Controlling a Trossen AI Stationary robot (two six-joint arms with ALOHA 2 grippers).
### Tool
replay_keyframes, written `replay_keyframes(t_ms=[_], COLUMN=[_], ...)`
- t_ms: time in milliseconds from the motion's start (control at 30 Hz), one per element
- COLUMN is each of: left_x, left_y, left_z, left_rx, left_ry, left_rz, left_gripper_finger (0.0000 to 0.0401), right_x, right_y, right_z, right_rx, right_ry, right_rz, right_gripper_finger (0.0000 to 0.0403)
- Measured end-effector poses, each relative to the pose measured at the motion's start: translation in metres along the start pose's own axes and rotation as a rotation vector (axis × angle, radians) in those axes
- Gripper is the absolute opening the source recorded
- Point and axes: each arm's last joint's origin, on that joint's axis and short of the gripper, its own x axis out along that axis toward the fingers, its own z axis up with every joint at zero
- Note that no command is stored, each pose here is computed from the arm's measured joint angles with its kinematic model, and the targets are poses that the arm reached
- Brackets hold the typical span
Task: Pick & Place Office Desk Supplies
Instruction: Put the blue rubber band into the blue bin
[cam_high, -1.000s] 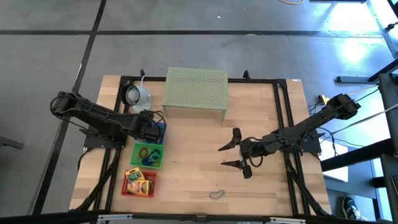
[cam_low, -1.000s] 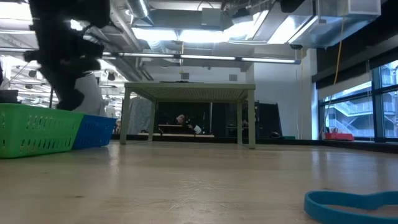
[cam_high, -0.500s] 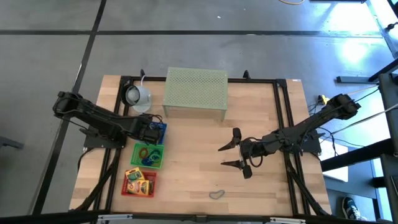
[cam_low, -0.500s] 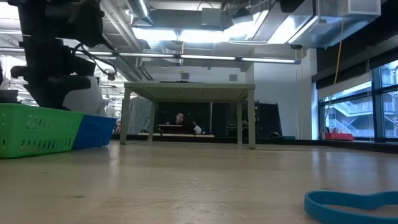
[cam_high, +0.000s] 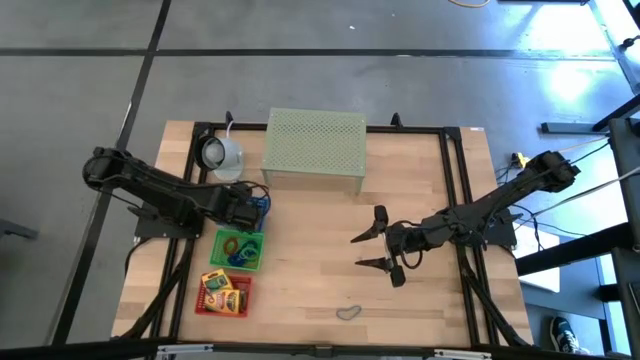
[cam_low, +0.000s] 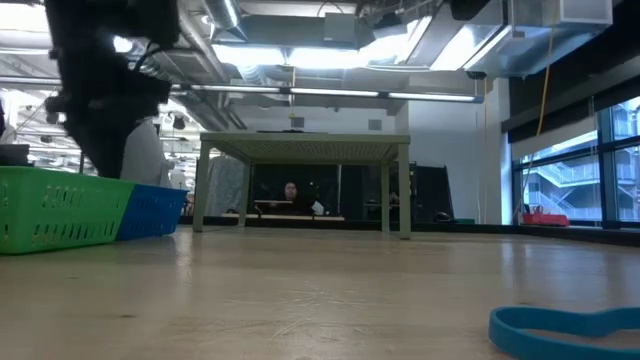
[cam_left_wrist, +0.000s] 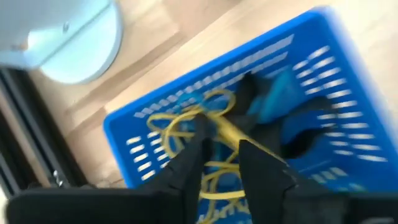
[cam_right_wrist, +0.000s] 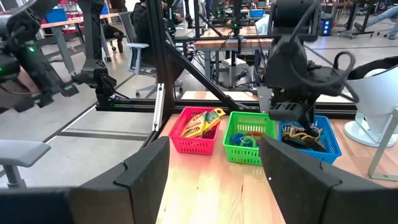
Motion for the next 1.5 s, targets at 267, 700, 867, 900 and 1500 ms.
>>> replay_keyframes(t_ms=[267,700,867,900,1500], left_x=[-0.036,-0.071,-0.071,-0.070,-0.057], left_y=[-0.015,-0.087,-0.121,-0.126,-0.154], left_z=[0.024,0.028,0.014,0.012,-0.022], left_rx=[0.032,0.243,0.389,0.408,0.487], left_ry=[-0.148,-0.581,-0.705,-0.719,-0.693], left_rz=[-0.105,-0.646,-0.735,-0.742,-0.786], left_gripper_finger=[0.0150,0.0153,0.0165,0.0169,0.0184], right_x=[0.000,0.000,0.000,0.000,0.000], right_y=[0.000,0.000,0.000,0.000,0.000], right_z=[0.000,0.000,0.000,0.000,0.000], right_rx=[0.000,0.000,-0.001,0.000,0.000], right_ry=[0.000,0.000,0.001,0.001,0.000], right_rz=[0.000,0.000,0.000,0.000,0.000], right_gripper_finger=[0.0252,0.0252,0.0252,0.0252,0.0252])
